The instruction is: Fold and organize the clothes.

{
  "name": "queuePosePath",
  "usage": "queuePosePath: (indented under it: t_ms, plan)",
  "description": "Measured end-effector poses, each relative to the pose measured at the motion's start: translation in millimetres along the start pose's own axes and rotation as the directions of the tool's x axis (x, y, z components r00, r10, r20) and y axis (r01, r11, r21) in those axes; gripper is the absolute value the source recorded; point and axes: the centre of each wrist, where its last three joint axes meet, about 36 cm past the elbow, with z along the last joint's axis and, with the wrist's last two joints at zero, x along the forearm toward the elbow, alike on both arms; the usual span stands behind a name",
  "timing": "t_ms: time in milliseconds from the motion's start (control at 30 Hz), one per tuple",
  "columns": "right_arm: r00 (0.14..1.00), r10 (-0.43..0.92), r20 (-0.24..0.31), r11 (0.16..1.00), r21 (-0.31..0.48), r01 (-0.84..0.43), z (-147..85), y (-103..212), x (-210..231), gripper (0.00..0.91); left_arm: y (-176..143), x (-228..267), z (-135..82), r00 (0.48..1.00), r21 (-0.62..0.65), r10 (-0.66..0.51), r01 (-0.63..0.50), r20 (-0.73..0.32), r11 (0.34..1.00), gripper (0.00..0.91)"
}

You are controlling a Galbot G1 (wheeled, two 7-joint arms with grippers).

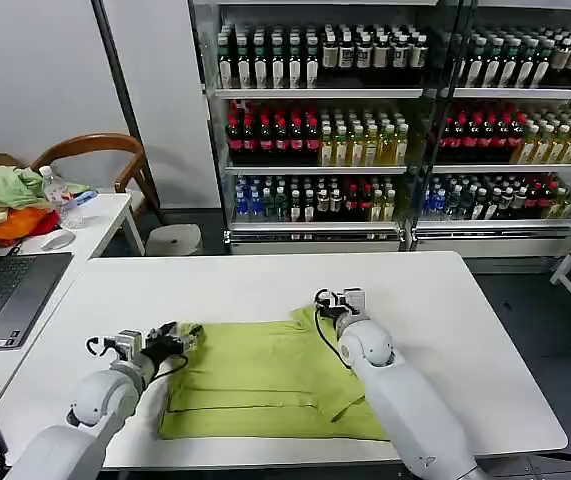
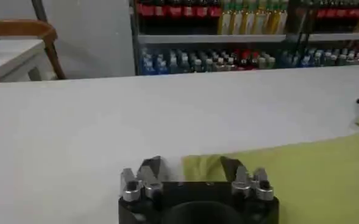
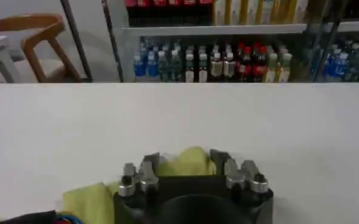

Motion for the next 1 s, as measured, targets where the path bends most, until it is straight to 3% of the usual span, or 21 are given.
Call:
queuePosePath:
  t_ms: [733, 1000]
  plan:
    - [1.0, -0.009, 0.009, 1.0, 0.013, 0.009, 3, -6, 15, 0.0, 0, 9, -2, 0.999, 0.008, 0.028, -0.028, 0.029, 1.0, 0.04]
    - [0.997, -0.028, 0.069, 1.0, 0.009, 0.028, -3, -13, 49, 0.0, -4, 32, -2, 0.997, -0.004, 0.036, -0.035, 0.066, 0.999, 0.04]
